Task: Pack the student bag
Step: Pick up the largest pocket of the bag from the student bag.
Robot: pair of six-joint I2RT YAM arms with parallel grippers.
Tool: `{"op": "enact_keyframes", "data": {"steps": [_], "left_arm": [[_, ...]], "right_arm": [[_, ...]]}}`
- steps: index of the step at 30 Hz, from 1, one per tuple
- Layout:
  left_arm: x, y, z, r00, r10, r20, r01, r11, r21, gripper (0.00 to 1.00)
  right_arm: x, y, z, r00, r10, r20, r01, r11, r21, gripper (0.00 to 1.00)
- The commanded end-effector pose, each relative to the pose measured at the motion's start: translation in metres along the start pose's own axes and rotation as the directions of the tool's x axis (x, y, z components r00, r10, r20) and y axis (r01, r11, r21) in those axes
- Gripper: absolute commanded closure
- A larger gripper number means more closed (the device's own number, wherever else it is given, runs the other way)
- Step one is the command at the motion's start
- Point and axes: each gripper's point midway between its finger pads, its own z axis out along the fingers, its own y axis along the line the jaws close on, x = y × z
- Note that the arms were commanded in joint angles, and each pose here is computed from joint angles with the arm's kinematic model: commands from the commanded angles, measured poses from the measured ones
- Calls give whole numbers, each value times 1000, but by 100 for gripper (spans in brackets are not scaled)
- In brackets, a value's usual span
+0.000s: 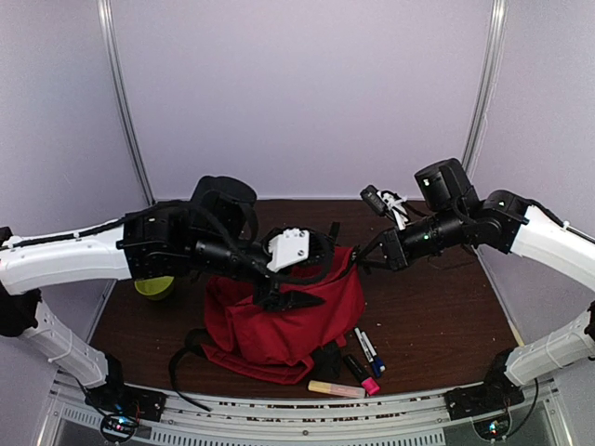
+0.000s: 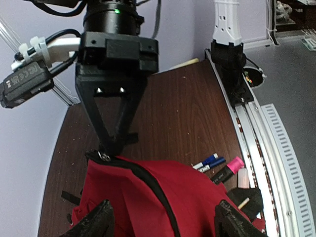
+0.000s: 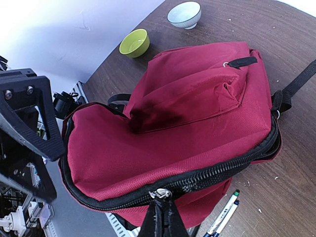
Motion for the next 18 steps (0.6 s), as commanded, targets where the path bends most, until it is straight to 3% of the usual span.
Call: {"op": "enact_keyframes", "data": {"steps": [1,4,8,11,13,17,18], "left_arm": [[-42,28,13,990,-33,134,42,997,-68,27],[-30,24,38,996,-62,63,63,998,-11,27],[-1,34,57,994,-99,-48,95,993,-76,31],[2,40,55,993,-102,-63,94,989,-113,51],[5,41,52,992,-104,-70,95,988,-125,74],[23,34,46,984,-117,-132,101,987,-125,100],[29,33,43,980,-124,-152,105,986,-131,100]], "right_arm": [[-27,8,-9,993,-44,112,45,999,-1,100],[-29,8,-13,991,-54,123,53,998,14,100],[-30,4,-15,990,-67,123,63,997,41,100],[-31,0,-18,989,-81,122,73,995,68,100],[-34,-4,-22,988,-82,129,72,994,86,100],[-38,-15,-29,986,-71,148,55,992,111,100],[-39,-18,-31,986,-68,152,50,992,117,100]]}}
